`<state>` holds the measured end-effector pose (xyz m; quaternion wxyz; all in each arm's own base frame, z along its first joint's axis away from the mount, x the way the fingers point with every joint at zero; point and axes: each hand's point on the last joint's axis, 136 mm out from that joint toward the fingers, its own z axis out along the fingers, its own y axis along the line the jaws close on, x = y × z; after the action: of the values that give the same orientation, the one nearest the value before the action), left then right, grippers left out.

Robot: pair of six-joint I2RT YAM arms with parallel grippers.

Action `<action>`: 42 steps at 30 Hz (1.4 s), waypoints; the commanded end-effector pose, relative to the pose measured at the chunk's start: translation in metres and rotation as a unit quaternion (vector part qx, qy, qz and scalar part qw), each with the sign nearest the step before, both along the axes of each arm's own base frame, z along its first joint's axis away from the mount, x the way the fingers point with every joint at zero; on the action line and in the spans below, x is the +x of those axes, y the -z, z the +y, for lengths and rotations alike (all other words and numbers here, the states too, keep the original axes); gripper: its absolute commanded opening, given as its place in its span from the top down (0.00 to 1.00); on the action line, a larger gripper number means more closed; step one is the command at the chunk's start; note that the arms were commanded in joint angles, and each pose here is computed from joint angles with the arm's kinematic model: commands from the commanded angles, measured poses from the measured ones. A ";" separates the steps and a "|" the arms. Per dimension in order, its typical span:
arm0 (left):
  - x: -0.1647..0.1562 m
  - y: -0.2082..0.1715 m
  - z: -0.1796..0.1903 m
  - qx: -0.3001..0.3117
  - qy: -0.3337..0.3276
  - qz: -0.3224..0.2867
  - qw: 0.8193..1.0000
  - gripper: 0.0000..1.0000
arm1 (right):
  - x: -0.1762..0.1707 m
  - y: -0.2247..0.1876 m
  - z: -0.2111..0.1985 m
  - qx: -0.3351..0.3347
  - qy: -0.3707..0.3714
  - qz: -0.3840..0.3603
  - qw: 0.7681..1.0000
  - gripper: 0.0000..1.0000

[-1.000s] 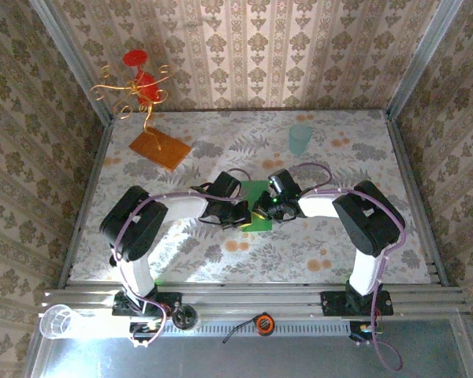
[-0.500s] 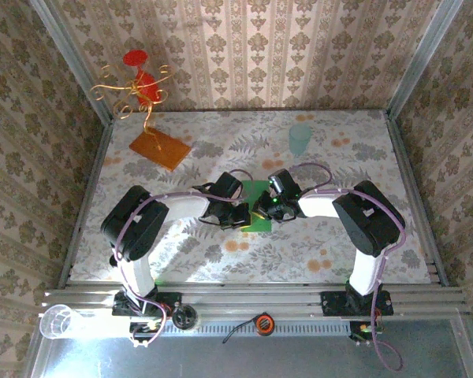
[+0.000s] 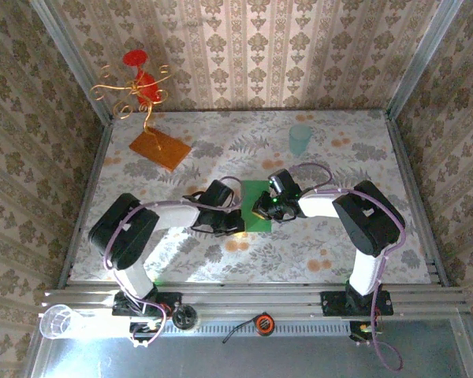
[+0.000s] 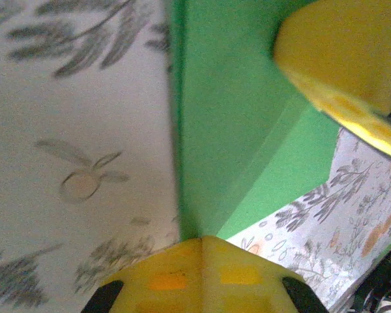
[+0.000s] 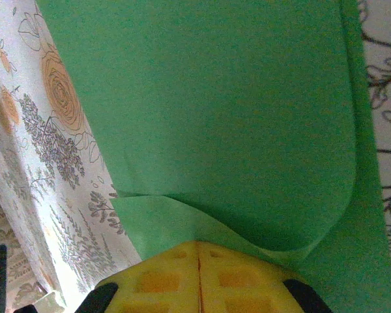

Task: Fold a paper plane with a square sheet of paper (pick it up from the middle)

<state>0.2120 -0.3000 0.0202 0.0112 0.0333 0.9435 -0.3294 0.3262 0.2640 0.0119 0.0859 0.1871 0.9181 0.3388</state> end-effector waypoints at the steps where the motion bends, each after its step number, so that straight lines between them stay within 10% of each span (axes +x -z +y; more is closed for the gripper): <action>1: -0.010 -0.004 0.012 0.011 -0.016 0.028 0.999 0.99 | -0.037 0.060 -0.041 -0.099 0.024 0.087 0.991 0.90; 16: 0.035 -0.011 -0.017 -0.014 -0.032 -0.010 0.999 0.99 | -0.032 0.055 -0.031 -0.069 0.017 0.076 0.995 0.90; 42: 0.011 0.029 0.013 0.059 -0.028 0.028 0.997 1.00 | -0.013 -0.024 0.006 -0.026 -0.136 -0.061 0.989 0.98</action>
<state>0.2401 -0.3132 0.0192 0.0242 0.0103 0.9407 -0.3382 0.3263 0.2695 0.0453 0.1193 0.0559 0.9296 0.3441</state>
